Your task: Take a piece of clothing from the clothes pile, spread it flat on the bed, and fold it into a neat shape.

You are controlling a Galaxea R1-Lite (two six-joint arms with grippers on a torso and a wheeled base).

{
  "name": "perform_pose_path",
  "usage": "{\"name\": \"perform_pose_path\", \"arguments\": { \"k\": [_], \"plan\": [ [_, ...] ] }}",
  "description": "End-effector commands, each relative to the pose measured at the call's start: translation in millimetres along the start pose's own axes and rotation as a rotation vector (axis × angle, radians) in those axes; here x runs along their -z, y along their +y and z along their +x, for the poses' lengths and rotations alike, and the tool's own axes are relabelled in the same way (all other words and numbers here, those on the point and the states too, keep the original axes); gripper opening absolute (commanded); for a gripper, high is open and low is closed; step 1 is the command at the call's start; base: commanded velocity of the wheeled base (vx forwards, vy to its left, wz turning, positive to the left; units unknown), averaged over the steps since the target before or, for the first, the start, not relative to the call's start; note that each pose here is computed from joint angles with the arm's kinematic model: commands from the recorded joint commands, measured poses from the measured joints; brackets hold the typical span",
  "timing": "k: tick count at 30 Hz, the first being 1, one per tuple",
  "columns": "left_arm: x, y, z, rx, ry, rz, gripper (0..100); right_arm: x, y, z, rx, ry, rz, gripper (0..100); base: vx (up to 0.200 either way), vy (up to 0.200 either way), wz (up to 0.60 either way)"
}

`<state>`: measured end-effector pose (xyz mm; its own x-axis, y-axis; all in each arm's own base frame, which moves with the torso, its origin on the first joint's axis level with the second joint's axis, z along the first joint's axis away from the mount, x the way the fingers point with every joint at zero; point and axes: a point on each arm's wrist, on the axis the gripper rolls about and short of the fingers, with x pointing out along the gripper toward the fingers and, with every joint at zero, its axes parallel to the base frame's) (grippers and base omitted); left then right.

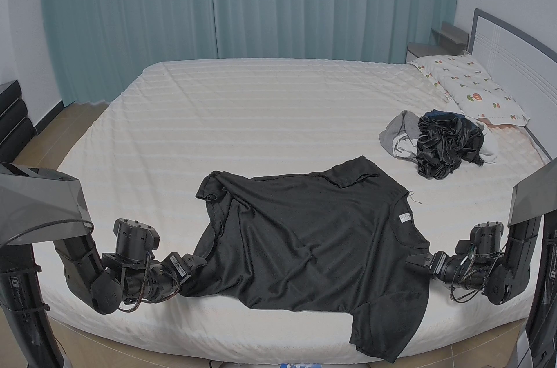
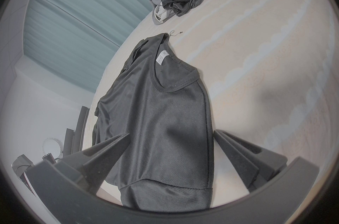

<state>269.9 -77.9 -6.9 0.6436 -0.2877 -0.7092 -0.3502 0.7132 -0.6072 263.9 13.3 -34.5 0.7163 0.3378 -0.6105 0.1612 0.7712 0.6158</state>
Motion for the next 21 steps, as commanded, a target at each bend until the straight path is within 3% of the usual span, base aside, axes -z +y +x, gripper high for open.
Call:
{"name": "perform_pose_path", "arguments": {
  "k": [1, 6, 7, 18, 21],
  "plan": [
    [2.6, 0.9, 3.6, -0.007, 0.011, 0.003, 0, 4.4, -2.6, 4.7, 0.01, 0.02, 0.002, 100, 0.0, 0.0, 0.0],
    [4.5, 3.3, 2.2, -0.018, 0.019, 0.004, 0, 9.0, -5.1, 6.3, 0.023, 0.039, -0.029, 100, 0.0, 0.0, 0.0],
    [4.6, 3.4, 1.7, -0.019, 0.02, 0.005, 0, 9.0, -5.1, 6.3, 0.023, 0.039, -0.031, 0, 0.0, 0.0, 0.0],
    [7.0, 5.3, -6.6, -0.029, 0.027, 0.042, 0, -0.6, -21.0, -15.8, 0.095, -0.009, -0.096, 0, 0.0, 0.0, 0.0],
    [8.5, 6.7, -14.6, -0.067, 0.058, 0.093, 0, -9.8, -21.9, -24.1, 0.097, -0.053, -0.1, 0, 0.0, 0.0, 0.0]
  ]
}}
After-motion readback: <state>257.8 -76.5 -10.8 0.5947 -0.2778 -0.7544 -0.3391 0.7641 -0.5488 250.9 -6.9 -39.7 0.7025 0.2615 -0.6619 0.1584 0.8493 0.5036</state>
